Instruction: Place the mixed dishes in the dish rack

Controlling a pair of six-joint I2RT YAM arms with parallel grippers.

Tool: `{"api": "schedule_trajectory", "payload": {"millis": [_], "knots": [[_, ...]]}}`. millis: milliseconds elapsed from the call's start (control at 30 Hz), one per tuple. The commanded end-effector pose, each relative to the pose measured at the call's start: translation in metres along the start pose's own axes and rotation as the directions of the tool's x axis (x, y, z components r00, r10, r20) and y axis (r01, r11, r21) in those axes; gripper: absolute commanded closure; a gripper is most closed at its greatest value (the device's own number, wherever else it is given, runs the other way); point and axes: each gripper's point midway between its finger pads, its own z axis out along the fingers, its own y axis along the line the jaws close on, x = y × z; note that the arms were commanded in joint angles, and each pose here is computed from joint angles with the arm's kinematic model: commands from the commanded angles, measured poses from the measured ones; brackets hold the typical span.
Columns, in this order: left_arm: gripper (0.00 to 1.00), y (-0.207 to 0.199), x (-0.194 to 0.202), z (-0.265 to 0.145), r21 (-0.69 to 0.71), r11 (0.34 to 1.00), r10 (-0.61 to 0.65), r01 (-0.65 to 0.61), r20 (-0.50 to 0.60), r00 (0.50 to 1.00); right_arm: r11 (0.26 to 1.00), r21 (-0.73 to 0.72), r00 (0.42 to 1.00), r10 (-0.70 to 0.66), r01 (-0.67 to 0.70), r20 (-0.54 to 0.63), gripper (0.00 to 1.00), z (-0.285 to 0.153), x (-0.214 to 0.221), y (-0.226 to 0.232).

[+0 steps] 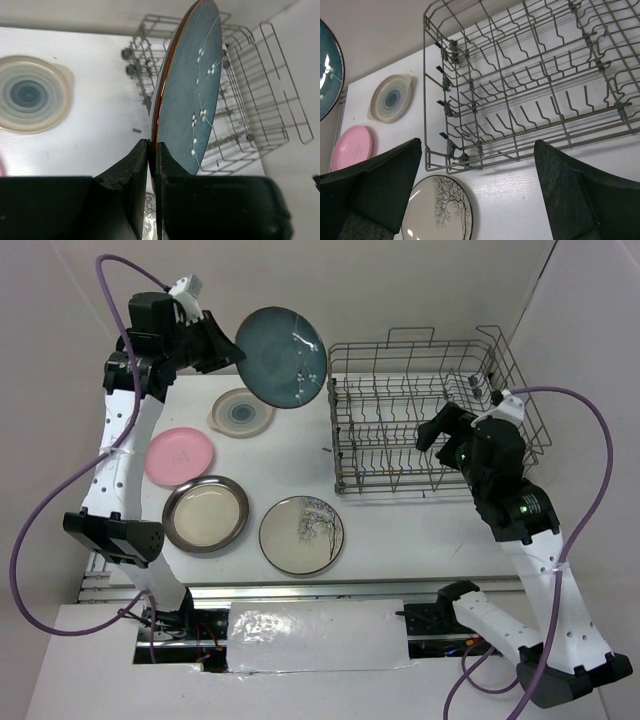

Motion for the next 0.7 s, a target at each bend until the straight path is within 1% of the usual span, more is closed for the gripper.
{"api": "schedule_trajectory", "payload": {"millis": [0,33,100,167,233,300,333,367,400,433,467,500,533,567,600,633,667], "knots": [[1.00,-0.042,-0.007,0.004,0.172,0.985,-0.016,0.015,0.006,1.000,0.999,-0.039,0.998,-0.032,0.031,-0.044,0.01,0.002,0.003,0.009],[1.00,-0.045,-0.005,0.004,0.188,0.982,-0.009,0.009,-0.003,1.000,0.996,-0.082,0.997,-0.044,0.039,-0.064,0.01,0.000,0.006,0.017],[1.00,-0.050,0.003,0.002,0.225,0.974,0.002,0.007,-0.039,0.999,0.991,-0.118,0.993,-0.077,0.066,-0.090,0.02,0.003,0.011,0.024],[1.00,-0.048,0.010,0.004,0.224,0.974,-0.010,0.025,-0.065,0.998,0.980,-0.177,0.987,-0.112,0.090,-0.116,0.03,0.004,0.017,0.038],[1.00,-0.044,0.017,0.006,0.207,0.977,-0.029,0.047,-0.090,0.996,0.959,-0.253,0.978,-0.165,0.127,-0.131,0.04,0.001,0.024,0.057],[1.00,-0.040,0.020,0.007,0.188,0.980,-0.049,0.066,-0.096,0.994,0.947,-0.277,0.967,-0.207,0.160,-0.150,0.04,0.005,0.032,0.070],[1.00,-0.037,0.024,0.006,0.176,0.981,-0.061,0.079,-0.104,0.993,0.939,-0.290,0.964,-0.229,0.183,-0.134,0.04,0.001,0.032,0.081],[1.00,-0.035,0.027,0.007,0.166,0.983,-0.065,0.083,-0.108,0.992,0.936,-0.288,0.955,-0.254,0.203,-0.152,0.05,0.005,0.039,0.085],[1.00,-0.033,0.028,0.006,0.162,0.983,-0.068,0.085,-0.110,0.992,0.933,-0.289,0.955,-0.261,0.214,-0.137,0.05,0.003,0.036,0.093],[1.00,-0.033,0.031,0.005,0.157,0.984,-0.071,0.089,-0.114,0.991,0.935,-0.257,0.952,-0.283,0.246,-0.118,0.05,0.006,0.034,0.092],[1.00,-0.032,0.031,0.005,0.152,0.984,-0.071,0.088,-0.114,0.991,0.918,-0.282,0.938,-0.324,0.280,-0.125,0.06,0.004,0.045,0.105],[1.00,-0.031,0.032,0.005,0.147,0.985,-0.071,0.088,-0.116,0.991,0.902,-0.288,0.926,-0.362,0.321,-0.102,0.06,0.003,0.045,0.112],[1.00,-0.028,0.035,0.005,0.131,0.987,-0.078,0.095,-0.130,0.988,0.896,-0.256,0.917,-0.391,0.362,-0.074,0.06,0.004,0.044,0.113],[1.00,-0.027,0.035,0.005,0.127,0.987,-0.078,0.095,-0.132,0.988,0.867,-0.301,0.903,-0.427,0.397,-0.040,0.06,-0.003,0.053,0.134],[1.00,-0.026,0.038,0.006,0.124,0.987,-0.082,0.100,-0.142,0.986,0.824,-0.300,0.864,-0.503,0.480,-0.001,0.06,-0.004,0.059,0.139],[1.00,-0.025,0.040,0.006,0.113,0.988,-0.086,0.103,-0.150,0.985,0.801,-0.303,0.848,-0.526,0.517,0.058,0.05,-0.004,0.059,0.154],[1.00,-0.025,0.042,0.006,0.109,0.989,-0.086,0.104,-0.153,0.984,0.770,-0.290,0.819,-0.563,0.569,0.111,0.05,-0.016,0.065,0.167]]}}
